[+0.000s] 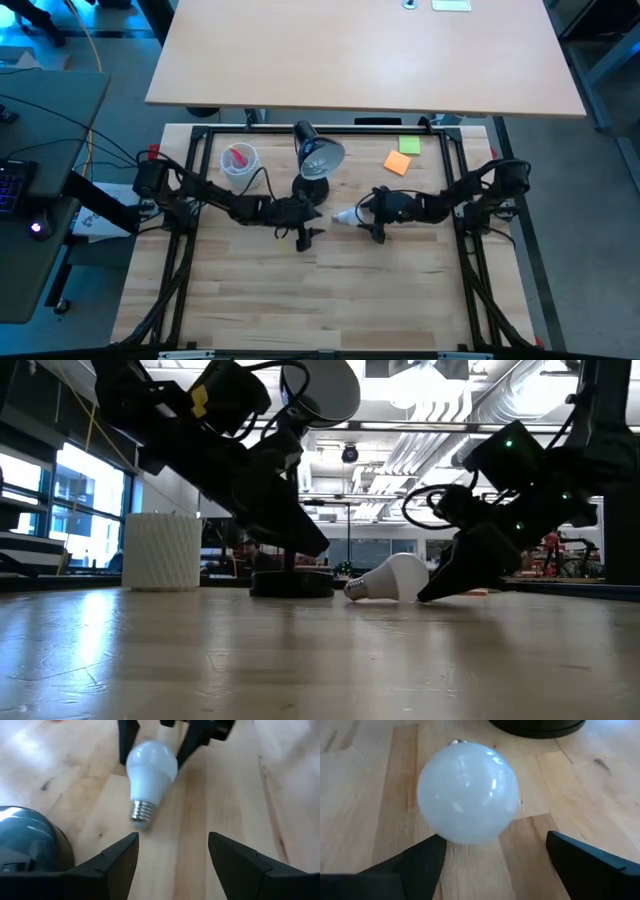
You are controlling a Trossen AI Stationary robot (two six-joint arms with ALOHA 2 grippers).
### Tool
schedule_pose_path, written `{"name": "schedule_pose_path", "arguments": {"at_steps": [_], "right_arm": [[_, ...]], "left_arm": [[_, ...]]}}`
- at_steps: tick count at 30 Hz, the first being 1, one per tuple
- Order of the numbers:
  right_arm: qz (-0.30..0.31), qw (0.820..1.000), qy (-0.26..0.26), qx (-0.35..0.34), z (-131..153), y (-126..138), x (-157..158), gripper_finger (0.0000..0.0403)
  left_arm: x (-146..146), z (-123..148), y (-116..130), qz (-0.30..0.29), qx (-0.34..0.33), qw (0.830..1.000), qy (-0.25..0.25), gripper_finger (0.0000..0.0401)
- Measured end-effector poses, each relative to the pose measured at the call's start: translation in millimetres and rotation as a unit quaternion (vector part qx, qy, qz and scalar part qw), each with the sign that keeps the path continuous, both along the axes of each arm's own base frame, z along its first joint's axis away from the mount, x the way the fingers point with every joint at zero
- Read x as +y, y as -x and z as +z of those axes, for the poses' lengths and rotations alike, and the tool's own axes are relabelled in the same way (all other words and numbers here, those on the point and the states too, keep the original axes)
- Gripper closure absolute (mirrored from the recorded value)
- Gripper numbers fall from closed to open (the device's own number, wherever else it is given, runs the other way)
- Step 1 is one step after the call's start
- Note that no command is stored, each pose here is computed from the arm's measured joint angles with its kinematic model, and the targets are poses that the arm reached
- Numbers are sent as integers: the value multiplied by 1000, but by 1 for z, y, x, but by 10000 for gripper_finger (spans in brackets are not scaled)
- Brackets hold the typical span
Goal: Screw lightbulb
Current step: Insert the light bulb into the desk lamp
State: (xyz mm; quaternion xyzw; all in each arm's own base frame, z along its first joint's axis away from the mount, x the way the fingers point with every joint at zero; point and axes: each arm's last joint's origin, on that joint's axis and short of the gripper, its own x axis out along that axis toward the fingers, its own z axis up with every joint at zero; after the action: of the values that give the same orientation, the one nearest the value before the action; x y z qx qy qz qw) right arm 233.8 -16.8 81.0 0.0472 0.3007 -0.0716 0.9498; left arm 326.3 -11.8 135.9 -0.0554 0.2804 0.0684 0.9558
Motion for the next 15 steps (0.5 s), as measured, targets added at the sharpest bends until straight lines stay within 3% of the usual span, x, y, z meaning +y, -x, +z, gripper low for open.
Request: {"name": "schedule_pose_path", "arguments": {"at_steps": [15], "right_arm": [[47, 997, 29, -46, 13, -49, 10, 62]], "left_arm": [[3, -8, -2, 7, 6, 1000, 2, 165]]}}
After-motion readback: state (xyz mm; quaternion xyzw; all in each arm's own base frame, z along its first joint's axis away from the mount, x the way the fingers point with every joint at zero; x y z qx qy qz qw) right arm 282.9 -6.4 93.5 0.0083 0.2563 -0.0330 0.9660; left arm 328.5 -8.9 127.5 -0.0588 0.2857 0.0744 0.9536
